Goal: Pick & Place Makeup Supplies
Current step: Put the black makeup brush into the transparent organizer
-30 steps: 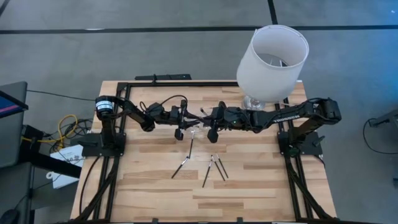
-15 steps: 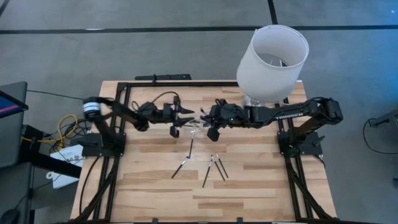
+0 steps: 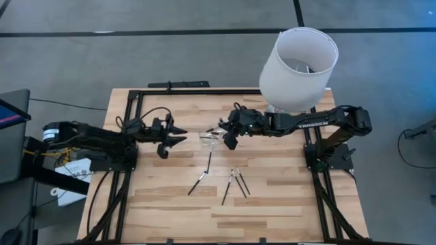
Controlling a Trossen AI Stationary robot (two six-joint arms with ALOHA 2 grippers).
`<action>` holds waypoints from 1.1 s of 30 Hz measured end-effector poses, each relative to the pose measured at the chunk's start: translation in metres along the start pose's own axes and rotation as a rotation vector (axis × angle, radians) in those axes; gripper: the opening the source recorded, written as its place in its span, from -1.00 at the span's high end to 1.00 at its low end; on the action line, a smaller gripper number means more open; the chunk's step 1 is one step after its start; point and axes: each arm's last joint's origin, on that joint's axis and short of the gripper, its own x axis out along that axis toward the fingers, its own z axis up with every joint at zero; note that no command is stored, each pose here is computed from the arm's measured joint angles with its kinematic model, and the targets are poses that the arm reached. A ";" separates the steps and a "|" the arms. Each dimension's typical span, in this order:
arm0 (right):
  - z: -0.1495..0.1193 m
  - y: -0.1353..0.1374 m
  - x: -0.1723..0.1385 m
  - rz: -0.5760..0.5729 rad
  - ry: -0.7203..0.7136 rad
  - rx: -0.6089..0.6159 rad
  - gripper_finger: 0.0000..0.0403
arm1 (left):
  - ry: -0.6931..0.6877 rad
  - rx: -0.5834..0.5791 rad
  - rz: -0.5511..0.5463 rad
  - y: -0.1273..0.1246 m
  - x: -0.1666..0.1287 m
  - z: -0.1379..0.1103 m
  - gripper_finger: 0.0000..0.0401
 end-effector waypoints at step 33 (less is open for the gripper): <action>0.053 0.026 0.080 -0.032 0.349 -0.101 0.24 | 0.148 -0.170 -0.121 -0.025 -0.008 -0.026 0.47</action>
